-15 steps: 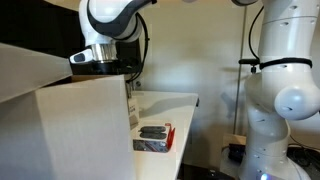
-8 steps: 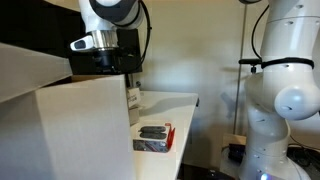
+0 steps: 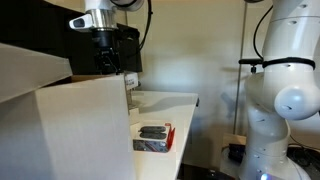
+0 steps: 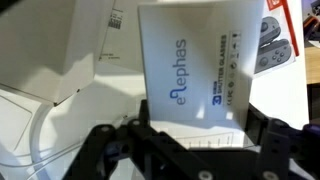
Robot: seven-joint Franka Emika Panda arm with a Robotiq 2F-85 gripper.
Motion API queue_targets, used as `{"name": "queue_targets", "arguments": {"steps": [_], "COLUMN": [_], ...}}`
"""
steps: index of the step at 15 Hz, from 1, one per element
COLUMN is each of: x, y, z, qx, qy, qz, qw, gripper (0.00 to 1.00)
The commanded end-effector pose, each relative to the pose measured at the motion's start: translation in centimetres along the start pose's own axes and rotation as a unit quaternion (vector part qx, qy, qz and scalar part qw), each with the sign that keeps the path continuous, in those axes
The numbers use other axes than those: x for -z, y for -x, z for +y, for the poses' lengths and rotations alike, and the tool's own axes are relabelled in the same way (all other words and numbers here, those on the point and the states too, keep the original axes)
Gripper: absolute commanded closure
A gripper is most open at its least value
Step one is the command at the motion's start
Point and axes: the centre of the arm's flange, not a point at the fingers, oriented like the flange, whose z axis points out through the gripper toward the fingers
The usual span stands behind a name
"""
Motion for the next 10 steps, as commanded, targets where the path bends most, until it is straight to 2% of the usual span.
{"name": "queue_targets", "arguments": {"steps": [1, 10], "x": [2.1, 4.3], "y": [1.0, 3.5], "z": [0.8, 3.7], "qx": [-0.025, -0.093], "qy": [0.020, 0.057], "qz": [-0.004, 0.011], "qw": [0.9995, 0.9940], "gripper": [0.39, 0.39]}}
